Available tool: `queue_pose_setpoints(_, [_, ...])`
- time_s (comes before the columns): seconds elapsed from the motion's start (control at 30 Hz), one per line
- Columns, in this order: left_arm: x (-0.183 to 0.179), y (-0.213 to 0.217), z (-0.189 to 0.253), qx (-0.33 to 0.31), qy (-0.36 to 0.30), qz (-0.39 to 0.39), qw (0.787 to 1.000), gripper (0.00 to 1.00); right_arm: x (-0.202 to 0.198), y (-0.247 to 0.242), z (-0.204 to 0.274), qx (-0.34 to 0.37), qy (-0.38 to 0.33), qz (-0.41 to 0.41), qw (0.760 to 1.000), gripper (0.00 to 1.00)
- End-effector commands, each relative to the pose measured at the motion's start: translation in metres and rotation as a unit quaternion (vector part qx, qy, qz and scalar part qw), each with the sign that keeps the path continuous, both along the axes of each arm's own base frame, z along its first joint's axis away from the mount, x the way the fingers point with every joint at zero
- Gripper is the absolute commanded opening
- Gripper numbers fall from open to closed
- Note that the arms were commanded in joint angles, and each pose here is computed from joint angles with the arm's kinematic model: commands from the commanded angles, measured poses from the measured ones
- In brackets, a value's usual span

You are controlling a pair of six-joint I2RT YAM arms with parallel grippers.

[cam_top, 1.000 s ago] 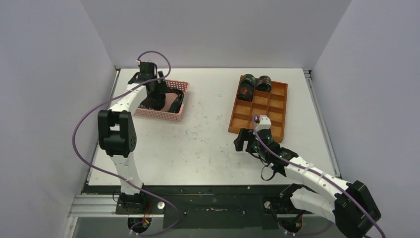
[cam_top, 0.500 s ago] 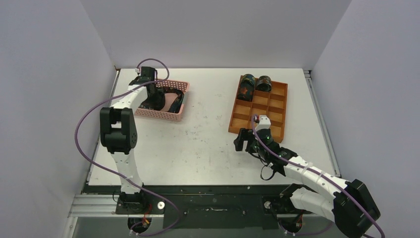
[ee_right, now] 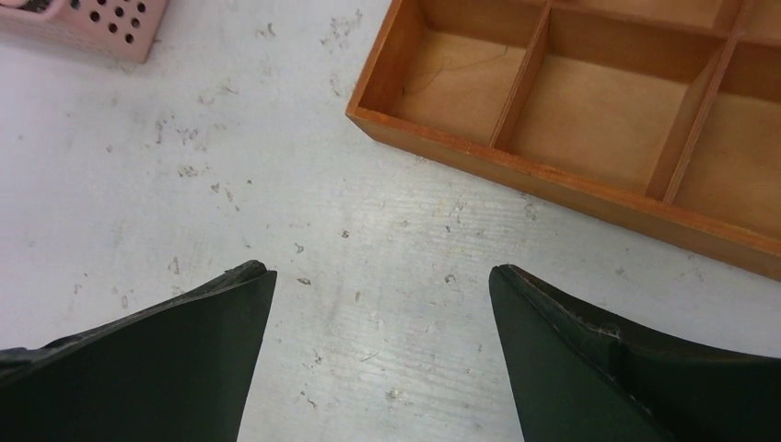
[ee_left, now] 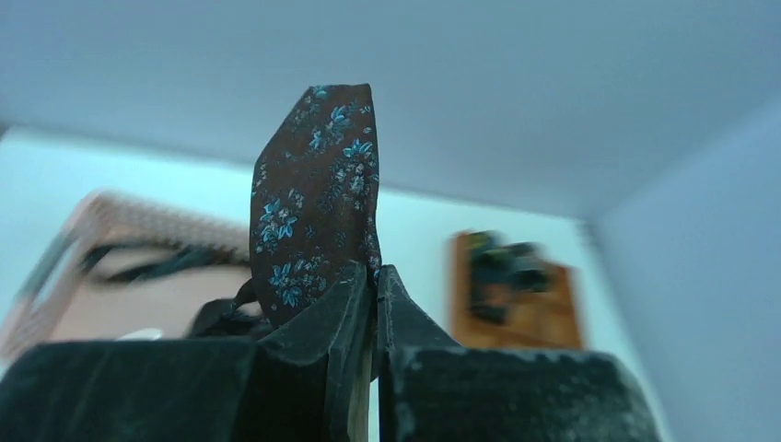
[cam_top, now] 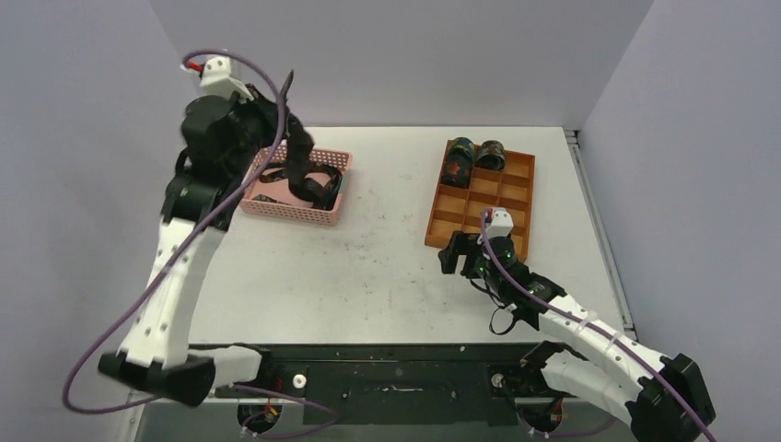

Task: Roll the ties
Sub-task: Pick up the tie from the bin, then place the tie at the center of the board.

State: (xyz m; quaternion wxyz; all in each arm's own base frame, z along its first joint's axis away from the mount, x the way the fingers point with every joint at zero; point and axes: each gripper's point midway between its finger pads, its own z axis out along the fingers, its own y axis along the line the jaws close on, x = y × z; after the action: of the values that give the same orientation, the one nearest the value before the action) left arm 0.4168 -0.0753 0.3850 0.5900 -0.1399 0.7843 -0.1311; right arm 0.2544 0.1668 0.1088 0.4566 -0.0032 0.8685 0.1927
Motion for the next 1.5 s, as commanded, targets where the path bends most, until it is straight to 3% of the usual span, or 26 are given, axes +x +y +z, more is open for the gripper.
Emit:
queue_pose_setpoints(0.0, [-0.107,-0.064,0.153,-0.067,-0.219,-0.164,0.959,0.0,0.015,-0.004,0.068,0.024,-0.074,-0.026,0.997,0.9])
queue_pose_setpoints(0.07, [-0.141,-0.078,0.162,-0.09,-0.234,-0.216,0.944,0.0,0.016,-0.011,0.089,0.023,-0.097,-0.038,0.994,0.9])
queue_pose_setpoints(0.17, [-0.17,-0.085,0.134,-0.102,-0.214,-0.259,0.936,0.0,0.016,-0.025,0.105,0.015,-0.118,-0.062,0.991,0.9])
queue_pose_setpoints(0.23, [-0.173,-0.074,0.092,-0.077,-0.182,-0.238,0.951,0.0,0.016,-0.034,0.109,0.011,-0.123,-0.082,0.989,0.9])
queue_pose_setpoints(0.37, [-0.162,-0.026,-0.031,-0.023,-0.061,-0.105,0.992,0.01,0.014,-0.037,0.108,0.024,-0.125,-0.089,0.988,0.9])
queue_pose_setpoints(0.4, [-0.162,-0.021,-0.06,-0.017,-0.036,-0.091,0.995,0.07,0.013,-0.034,0.104,0.028,-0.121,-0.084,0.989,0.9])
queue_pose_setpoints(0.47, [-0.159,-0.014,-0.112,-0.011,0.012,-0.063,0.998,0.52,0.013,-0.028,0.095,0.033,-0.107,-0.076,0.991,0.9])
queue_pose_setpoints(0.5, [-0.16,-0.008,-0.133,-0.017,0.034,-0.04,0.998,0.68,0.013,-0.025,0.091,0.035,-0.099,-0.07,0.992,0.9])
queue_pose_setpoints(0.57, [-0.162,-0.002,-0.155,-0.017,0.055,-0.02,0.998,0.84,0.012,-0.019,0.083,0.035,-0.089,-0.055,0.994,0.9])
queue_pose_setpoints(0.67, [-0.168,0.012,-0.156,-0.026,0.043,0.017,0.999,1.0,0.008,-0.008,0.074,0.034,-0.08,-0.021,0.996,0.9])
queue_pose_setpoints(0.87, [-0.181,0.019,-0.138,-0.05,-0.002,0.021,0.999,0.96,-0.002,0.009,0.026,0.03,-0.015,0.005,0.999,0.91])
queue_pose_setpoints(0.97, [-0.183,-0.007,-0.158,-0.068,0.037,-0.038,0.996,0.96,-0.009,0.007,-0.004,0.024,0.027,-0.023,0.999,0.91])
queue_pose_setpoints(1.13, [-0.187,-0.041,-0.206,-0.105,0.127,-0.094,0.982,0.96,-0.012,-0.024,-0.033,-0.042,0.07,-0.133,0.988,0.9])
queue_pose_setpoints(1.33, [-0.188,-0.047,-0.22,-0.137,0.116,-0.101,0.979,0.96,0.005,-0.015,-0.027,-0.064,0.068,-0.134,0.987,0.9])
queue_pose_setpoints(1.47, [-0.19,-0.052,-0.224,-0.148,0.122,-0.107,0.976,0.97,0.014,-0.002,-0.056,-0.102,0.106,-0.122,0.982,0.9])
